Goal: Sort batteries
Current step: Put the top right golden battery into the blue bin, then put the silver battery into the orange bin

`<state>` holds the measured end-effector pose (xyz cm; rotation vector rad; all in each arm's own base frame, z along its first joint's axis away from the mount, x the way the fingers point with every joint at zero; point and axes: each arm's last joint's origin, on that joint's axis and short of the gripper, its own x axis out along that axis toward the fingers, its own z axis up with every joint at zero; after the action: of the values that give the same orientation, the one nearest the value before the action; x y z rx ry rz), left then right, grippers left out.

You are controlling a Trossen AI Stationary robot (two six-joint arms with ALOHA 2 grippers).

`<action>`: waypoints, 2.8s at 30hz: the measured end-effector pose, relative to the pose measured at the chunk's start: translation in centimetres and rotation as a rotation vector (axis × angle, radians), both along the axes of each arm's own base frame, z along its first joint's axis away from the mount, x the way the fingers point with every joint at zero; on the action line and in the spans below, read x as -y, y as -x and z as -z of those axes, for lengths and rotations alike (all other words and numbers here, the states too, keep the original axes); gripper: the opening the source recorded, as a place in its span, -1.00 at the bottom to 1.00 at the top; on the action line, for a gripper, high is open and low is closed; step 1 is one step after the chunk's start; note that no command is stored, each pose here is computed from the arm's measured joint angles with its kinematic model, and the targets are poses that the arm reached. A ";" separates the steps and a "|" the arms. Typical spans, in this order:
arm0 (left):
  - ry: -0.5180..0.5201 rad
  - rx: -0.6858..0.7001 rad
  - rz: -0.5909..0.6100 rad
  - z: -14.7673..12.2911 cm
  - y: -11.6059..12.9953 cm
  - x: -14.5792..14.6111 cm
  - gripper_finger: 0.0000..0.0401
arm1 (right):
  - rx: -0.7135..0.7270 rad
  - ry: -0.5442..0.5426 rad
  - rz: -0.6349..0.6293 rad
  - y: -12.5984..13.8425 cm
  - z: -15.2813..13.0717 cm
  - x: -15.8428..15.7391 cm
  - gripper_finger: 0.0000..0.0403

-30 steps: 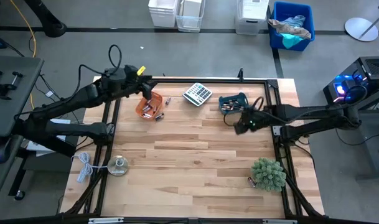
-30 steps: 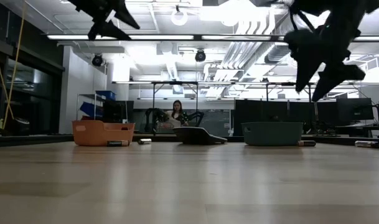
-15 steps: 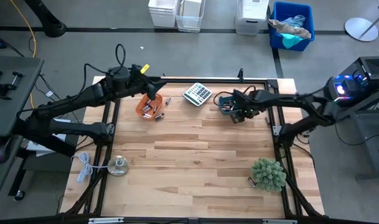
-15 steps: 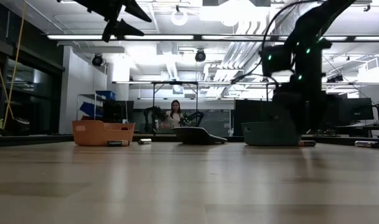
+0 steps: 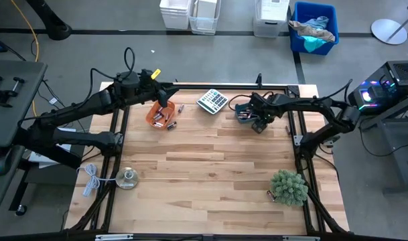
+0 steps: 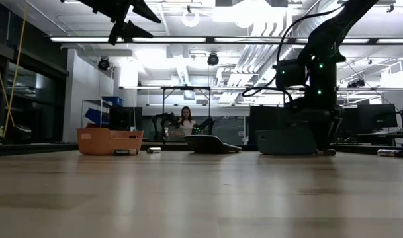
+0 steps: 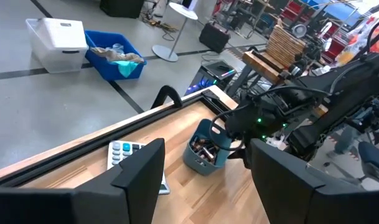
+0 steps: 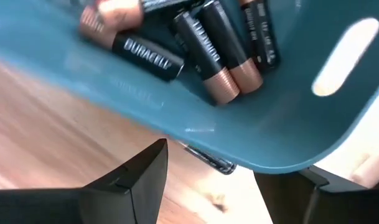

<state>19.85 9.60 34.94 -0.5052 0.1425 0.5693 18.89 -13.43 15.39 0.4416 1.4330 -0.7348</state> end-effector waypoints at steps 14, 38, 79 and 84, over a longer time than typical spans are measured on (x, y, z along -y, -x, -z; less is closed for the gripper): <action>0.001 -0.001 0.000 0.0 0.0 0.0 0.10 | -0.050 -0.088 -0.324 -0.1 0.7 -0.2 0.10; -0.007 0.014 0.000 -0.3 0.3 0.1 0.10 | 0.261 -0.321 -0.230 -2.2 -1.4 -4.8 -0.83; -0.047 0.000 0.012 -0.4 0.3 0.2 0.10 | 0.014 -0.653 -0.134 -4.9 -6.1 -25.8 -0.18; -0.046 0.001 0.033 -0.4 0.3 0.2 0.10 | -0.246 -0.744 -0.134 -5.0 -2.3 -27.8 -0.18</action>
<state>19.59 9.40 35.33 -0.4574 0.1365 0.5389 23.88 14.36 17.73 0.8327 1.9359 -0.1214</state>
